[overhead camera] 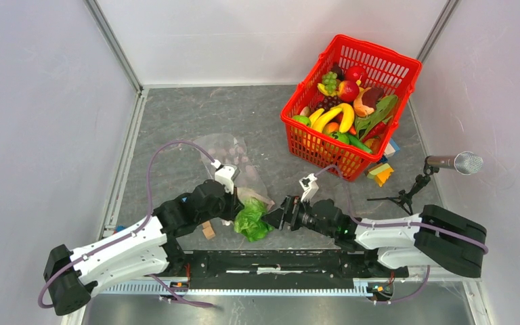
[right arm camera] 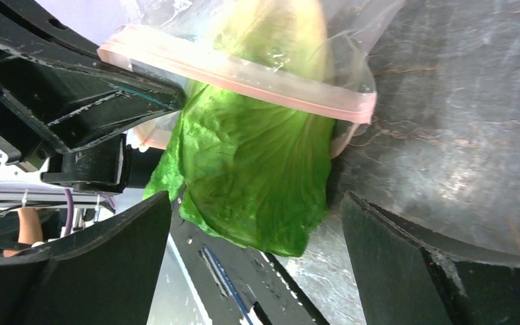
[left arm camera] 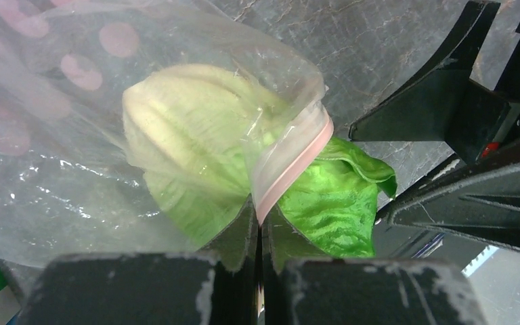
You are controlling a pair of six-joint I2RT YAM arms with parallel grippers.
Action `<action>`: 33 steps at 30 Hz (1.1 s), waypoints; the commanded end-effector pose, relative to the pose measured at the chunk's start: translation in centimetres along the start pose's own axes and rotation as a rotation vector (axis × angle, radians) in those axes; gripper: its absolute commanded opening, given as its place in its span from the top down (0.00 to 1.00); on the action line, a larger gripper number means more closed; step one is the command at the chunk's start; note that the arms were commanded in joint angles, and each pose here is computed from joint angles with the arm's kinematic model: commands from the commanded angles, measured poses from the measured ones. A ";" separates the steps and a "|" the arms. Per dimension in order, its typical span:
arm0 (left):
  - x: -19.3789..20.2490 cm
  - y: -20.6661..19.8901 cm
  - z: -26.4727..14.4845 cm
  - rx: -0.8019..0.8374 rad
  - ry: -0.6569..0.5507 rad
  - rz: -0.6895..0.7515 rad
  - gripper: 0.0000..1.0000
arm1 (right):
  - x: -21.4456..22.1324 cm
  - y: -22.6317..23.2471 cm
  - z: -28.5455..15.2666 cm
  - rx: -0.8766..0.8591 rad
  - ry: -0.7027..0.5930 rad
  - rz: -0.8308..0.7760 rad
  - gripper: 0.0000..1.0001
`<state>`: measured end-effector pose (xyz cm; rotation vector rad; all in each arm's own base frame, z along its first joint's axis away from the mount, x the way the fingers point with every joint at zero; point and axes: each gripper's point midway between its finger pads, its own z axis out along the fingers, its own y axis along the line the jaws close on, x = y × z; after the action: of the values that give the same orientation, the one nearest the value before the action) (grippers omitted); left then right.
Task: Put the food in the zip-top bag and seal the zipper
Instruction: Place the fake vegetable in the zipper food storage bag.
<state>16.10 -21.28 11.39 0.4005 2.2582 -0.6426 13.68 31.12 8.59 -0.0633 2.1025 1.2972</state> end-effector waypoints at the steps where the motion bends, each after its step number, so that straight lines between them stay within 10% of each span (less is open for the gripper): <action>1: 0.0 0.7 -0.4 -0.042 -0.020 -0.050 0.98 | -1.4 3.6 1.2 -0.101 -0.059 0.036 0.02; 33: 0.2 1.1 -0.7 -0.055 -0.016 -0.044 0.98 | 4.2 1.2 6.1 0.108 0.060 0.023 0.10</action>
<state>15.92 -19.57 10.57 0.3698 2.2878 -0.5641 12.94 37.20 5.10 -0.0452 2.2404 1.1847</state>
